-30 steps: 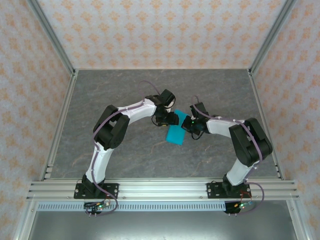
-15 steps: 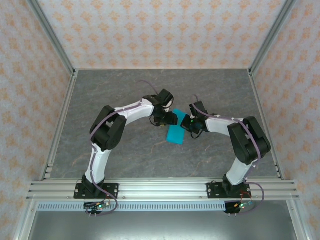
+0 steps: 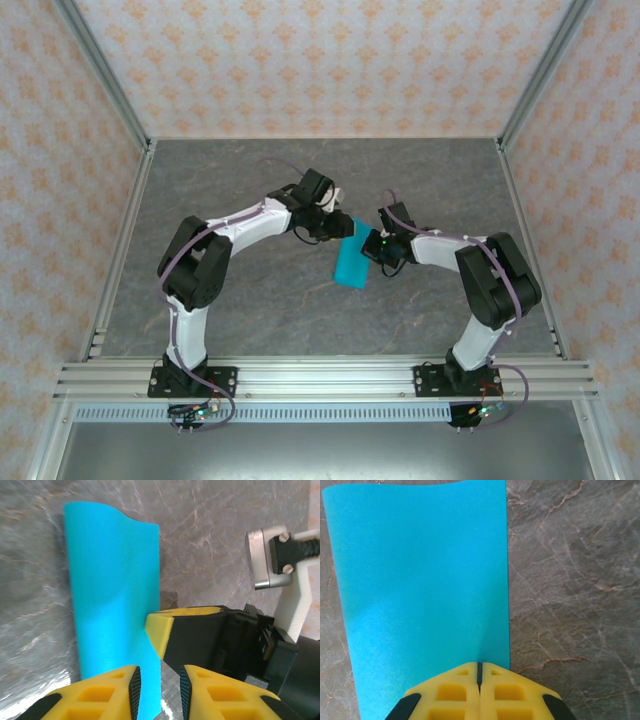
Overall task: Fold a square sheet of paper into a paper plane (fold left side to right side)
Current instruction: Hold the square sheet of paper at the center of the table, then first fold the square sheet of paper in half at the center of the table.
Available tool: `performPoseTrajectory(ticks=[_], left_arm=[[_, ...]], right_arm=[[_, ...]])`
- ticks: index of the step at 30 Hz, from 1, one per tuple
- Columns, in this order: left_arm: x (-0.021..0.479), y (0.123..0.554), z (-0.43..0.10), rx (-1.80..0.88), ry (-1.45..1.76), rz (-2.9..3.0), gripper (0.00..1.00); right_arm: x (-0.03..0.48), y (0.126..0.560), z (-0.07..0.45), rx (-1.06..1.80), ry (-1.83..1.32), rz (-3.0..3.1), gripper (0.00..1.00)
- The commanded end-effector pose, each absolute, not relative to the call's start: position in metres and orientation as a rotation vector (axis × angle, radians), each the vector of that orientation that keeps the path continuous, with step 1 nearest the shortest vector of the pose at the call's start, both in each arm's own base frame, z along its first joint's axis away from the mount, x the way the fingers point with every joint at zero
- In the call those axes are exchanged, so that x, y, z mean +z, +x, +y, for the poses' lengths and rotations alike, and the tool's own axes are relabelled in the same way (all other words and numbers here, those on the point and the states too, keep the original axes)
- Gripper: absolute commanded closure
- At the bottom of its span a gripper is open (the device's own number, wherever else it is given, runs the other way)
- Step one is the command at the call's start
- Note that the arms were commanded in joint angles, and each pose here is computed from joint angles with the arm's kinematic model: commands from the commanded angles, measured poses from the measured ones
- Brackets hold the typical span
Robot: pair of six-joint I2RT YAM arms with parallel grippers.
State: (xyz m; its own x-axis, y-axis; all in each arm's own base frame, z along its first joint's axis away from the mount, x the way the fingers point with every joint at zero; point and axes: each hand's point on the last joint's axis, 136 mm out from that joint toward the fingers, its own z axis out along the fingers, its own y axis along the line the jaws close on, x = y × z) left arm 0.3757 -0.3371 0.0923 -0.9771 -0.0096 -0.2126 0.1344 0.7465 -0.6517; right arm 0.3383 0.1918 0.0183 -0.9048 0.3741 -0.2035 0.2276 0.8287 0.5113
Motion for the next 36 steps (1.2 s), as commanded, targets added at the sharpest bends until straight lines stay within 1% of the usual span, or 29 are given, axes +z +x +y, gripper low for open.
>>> performPoseTrajectory(ticks=[1,9,11,17,28,36], left_arm=[[0.083,0.375,-0.353,-1.127,0.117,2.756,0.73],[0.042,0.371,-0.341,-0.998,0.07,2.86,0.78],[0.034,0.37,-0.333,-0.934,0.07,2.884,0.79],[0.017,0.366,-0.321,-0.873,0.055,2.922,0.8],[0.004,0.359,-0.298,-0.857,0.005,2.948,0.84],[0.02,0.36,-0.277,-0.886,-0.042,2.912,0.84]], right_arm=[[-0.02,0.306,0.172,0.525,0.506,2.876,1.0],[-0.02,0.305,0.172,0.519,0.496,2.884,1.0],[-0.02,0.304,0.172,0.512,0.493,2.887,1.0],[-0.023,0.301,0.171,0.493,0.477,2.908,1.0],[-0.028,0.296,0.167,0.456,0.469,2.934,1.0],[-0.028,0.295,0.166,0.446,0.466,2.94,1.0]])
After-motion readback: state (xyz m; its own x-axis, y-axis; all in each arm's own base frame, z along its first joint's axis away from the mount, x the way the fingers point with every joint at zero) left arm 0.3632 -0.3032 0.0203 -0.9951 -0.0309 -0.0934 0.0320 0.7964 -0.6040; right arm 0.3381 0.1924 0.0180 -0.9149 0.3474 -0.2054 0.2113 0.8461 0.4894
